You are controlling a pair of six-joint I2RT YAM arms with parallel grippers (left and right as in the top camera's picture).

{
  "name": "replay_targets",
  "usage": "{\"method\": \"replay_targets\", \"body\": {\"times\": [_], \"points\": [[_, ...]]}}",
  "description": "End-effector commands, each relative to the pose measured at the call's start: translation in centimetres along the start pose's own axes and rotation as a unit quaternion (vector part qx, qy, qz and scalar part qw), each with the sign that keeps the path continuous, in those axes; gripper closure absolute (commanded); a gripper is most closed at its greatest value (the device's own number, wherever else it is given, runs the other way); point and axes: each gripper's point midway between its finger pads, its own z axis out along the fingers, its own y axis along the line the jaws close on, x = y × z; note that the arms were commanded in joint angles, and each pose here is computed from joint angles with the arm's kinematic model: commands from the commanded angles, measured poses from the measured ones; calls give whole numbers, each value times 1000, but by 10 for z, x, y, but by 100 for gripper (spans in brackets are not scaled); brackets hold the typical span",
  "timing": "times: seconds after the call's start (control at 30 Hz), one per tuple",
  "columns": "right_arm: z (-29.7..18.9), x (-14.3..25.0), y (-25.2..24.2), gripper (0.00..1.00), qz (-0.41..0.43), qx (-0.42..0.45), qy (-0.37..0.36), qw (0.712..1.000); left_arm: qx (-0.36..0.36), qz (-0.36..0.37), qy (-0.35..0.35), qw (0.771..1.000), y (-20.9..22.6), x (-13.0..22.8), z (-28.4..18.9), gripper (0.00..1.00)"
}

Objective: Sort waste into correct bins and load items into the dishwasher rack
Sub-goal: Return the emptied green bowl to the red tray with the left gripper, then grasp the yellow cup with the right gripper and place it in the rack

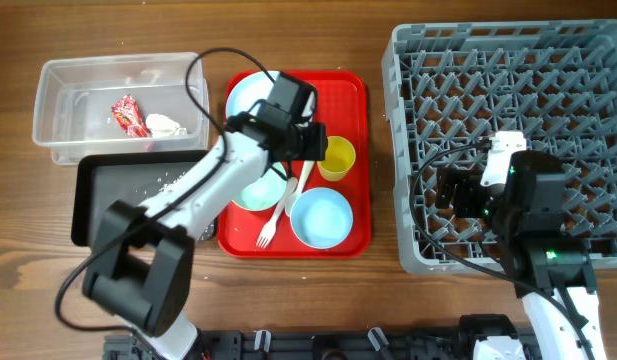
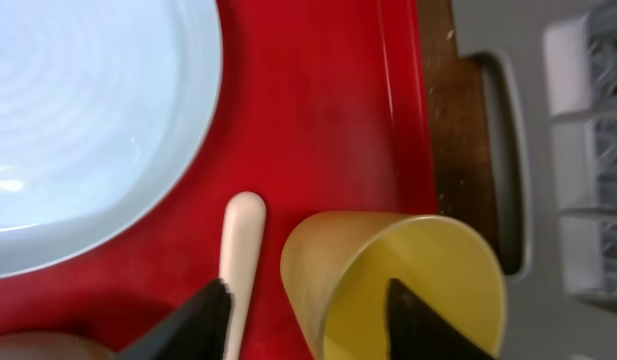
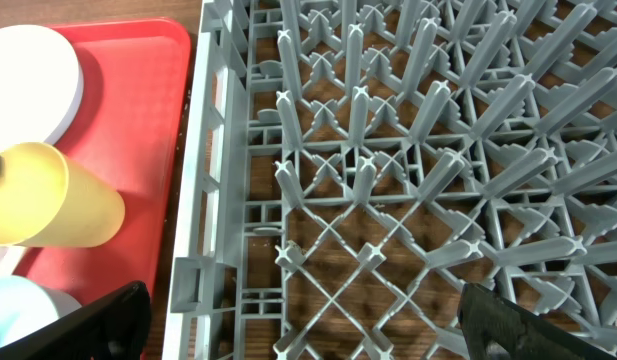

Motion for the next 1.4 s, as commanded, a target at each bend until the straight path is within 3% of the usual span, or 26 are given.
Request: {"method": "replay_targets", "body": {"times": [0.0, 0.1, 0.23, 0.33, 0.37, 0.43, 0.53, 0.63, 0.73, 0.9, 1.0, 1.17, 1.37], "points": [[-5, -9, 5, 0, 5, -11, -12, 1000, -11, -3, 27, 1000, 4, 12, 22, 65], [-5, -9, 5, 0, 5, -11, -11, 1000, -22, -5, 23, 999, 10, 11, 26, 94], [-5, -11, 9, 0, 5, -22, -15, 1000, -11, -32, 5, 999, 6, 1, 22, 96], [-6, -24, 10, 0, 3, -25, -41, 999, 62, -72, 15, 995, -9, -6, 3, 96], [-7, -30, 17, 0, -1, -44, -52, 998, 118, -96, 25, 988, -18, -11, -9, 96], [-13, -38, 51, 0, -36, -142, -72, 987, 243, -110, 41, 963, -34, -26, -34, 96], [-39, -35, 115, 0, -99, -345, -80, 930, 448, -69, 65, 889, -58, -40, -94, 96], [-55, -24, 145, 0, -96, -471, -53, 876, 532, -39, 106, 839, -73, -27, -126, 96], [-58, -24, 156, 0, -92, -536, -44, 838, 557, -18, 138, 819, -94, -11, -133, 96], [-48, -35, 162, 0, -94, -572, -56, 813, 565, 8, 173, 806, -125, 13, -131, 96], [-63, -44, 167, 1, -119, -610, -85, 779, 566, 11, 178, 805, -129, 16, -131, 96], [-65, -48, 168, 16, -116, -611, -87, 778, 566, 12, 178, 805, -129, 16, -131, 96], [-64, -48, 167, 24, -115, -609, -86, 780, 566, 12, 177, 805, -129, 16, -131, 96]]}}
